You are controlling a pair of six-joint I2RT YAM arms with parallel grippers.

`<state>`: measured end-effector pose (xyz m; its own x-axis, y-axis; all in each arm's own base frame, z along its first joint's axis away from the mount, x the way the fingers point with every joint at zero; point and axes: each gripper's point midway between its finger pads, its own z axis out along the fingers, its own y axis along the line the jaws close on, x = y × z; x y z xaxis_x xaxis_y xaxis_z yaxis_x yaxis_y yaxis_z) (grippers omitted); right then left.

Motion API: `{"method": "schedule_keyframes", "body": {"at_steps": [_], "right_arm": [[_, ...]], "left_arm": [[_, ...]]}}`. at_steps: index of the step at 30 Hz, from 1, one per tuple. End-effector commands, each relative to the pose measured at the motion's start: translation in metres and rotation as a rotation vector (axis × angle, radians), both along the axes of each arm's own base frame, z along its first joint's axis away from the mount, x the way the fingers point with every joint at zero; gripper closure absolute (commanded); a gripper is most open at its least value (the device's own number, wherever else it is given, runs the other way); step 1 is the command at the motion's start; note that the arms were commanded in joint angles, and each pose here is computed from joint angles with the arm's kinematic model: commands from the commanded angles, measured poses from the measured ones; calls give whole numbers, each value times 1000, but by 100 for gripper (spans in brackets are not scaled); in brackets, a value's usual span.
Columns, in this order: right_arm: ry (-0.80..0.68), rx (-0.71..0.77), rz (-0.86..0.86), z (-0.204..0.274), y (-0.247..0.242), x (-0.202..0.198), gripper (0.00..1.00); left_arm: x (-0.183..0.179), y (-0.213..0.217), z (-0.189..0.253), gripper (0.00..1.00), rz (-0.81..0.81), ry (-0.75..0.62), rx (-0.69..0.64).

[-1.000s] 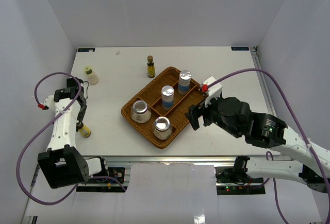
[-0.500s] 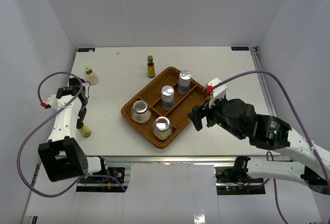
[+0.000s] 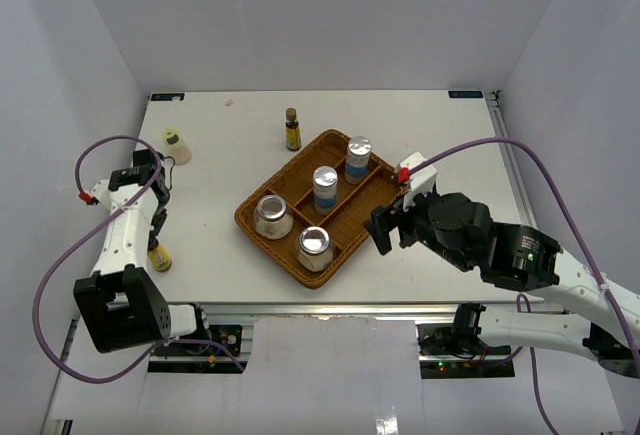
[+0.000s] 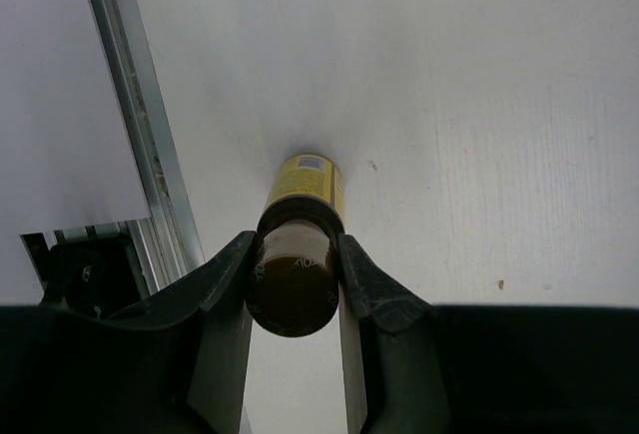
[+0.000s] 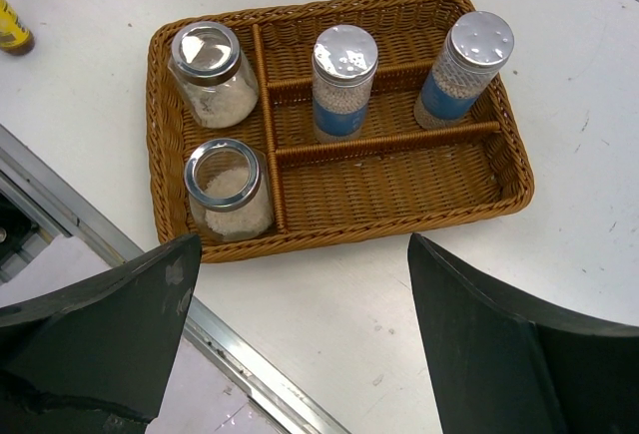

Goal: Organize the condiment bottles

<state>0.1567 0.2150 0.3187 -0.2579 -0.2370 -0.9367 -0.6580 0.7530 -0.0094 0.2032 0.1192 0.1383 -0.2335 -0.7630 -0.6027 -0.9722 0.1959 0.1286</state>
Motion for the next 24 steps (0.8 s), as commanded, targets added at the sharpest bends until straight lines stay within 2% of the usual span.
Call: {"method": "schedule_keyframes", "body": {"at_steps": [1, 3, 8, 11, 13, 15, 24], "right_arm": [[-24, 52, -20, 12, 4, 5, 10], [-23, 51, -15, 11, 6, 5, 10], [-27, 46, -18, 11, 7, 7, 10], [-41, 53, -24, 17, 4, 8, 10], [-52, 58, -36, 21, 1, 9, 10], [-60, 57, -44, 22, -2, 10, 10], [-80, 66, -91, 26, -13, 14, 10]], "left_arm": [[28, 8, 57, 100, -241, -111, 90], [43, 4, 82, 100, -353, -204, 121], [88, -50, 140, 100, -787, -473, 39], [109, -78, 158, 100, -936, -532, -49], [120, -101, 158, 100, -1012, -521, -129], [137, -128, 158, 100, -1088, -496, -155], [193, -254, 178, 100, -1388, -453, -113]]}}
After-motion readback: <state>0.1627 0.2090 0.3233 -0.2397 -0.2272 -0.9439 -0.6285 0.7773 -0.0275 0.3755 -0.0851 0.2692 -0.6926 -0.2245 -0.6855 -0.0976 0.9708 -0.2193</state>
